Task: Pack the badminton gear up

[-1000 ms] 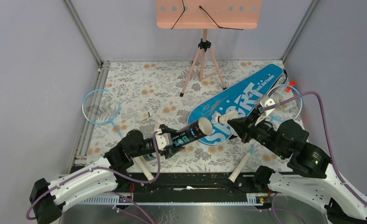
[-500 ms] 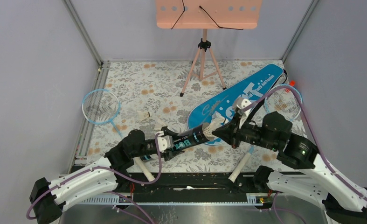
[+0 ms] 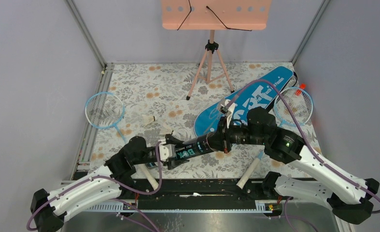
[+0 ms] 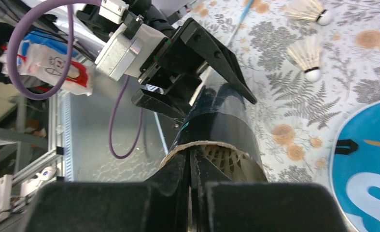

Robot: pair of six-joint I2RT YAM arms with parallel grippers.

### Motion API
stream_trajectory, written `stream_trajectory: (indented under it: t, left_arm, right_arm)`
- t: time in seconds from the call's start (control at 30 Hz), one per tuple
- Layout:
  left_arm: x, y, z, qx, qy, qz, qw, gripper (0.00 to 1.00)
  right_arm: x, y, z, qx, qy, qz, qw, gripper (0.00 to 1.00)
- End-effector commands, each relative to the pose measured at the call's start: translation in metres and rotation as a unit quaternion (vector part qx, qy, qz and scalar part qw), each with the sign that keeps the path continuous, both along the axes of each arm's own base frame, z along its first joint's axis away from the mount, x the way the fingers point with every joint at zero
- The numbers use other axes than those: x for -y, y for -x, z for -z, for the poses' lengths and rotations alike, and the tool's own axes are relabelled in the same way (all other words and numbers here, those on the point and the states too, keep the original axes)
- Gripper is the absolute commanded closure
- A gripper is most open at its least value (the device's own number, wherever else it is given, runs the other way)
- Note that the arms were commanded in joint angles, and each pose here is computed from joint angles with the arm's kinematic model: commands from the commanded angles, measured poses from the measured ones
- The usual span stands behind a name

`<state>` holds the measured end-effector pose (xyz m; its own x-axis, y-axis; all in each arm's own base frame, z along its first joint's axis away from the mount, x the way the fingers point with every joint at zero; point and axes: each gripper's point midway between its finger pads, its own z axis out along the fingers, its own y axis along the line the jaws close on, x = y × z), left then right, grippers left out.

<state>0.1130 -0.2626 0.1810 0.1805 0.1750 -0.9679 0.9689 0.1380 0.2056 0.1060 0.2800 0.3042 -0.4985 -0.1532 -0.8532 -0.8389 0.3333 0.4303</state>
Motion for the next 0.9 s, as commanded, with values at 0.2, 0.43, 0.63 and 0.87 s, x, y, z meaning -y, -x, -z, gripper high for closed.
stream_trajectory:
  t: [0.2,0.43,0.63,0.87]
  left_arm:
    - [0.007,0.012,-0.037,0.053,0.070,0.042,0.995,0.95]
    - [0.005,0.007,-0.039,0.053,0.071,0.024,0.996,0.96]
    - [0.001,-0.002,-0.039,0.058,0.068,-0.005,0.996,0.98]
    - [0.000,-0.005,-0.043,0.059,0.081,-0.016,0.995,0.97]
  right_arm:
    - [-0.032,0.005,0.011,-0.059,-0.037,-0.046,0.996,1.00]
    - [-0.016,-0.002,0.000,-0.038,-0.012,-0.005,0.999,0.82]
    - [0.030,-0.005,-0.032,0.011,-0.033,0.077,0.996,0.48]
    - [0.089,-0.008,-0.061,0.073,-0.095,0.180,0.976,0.01]
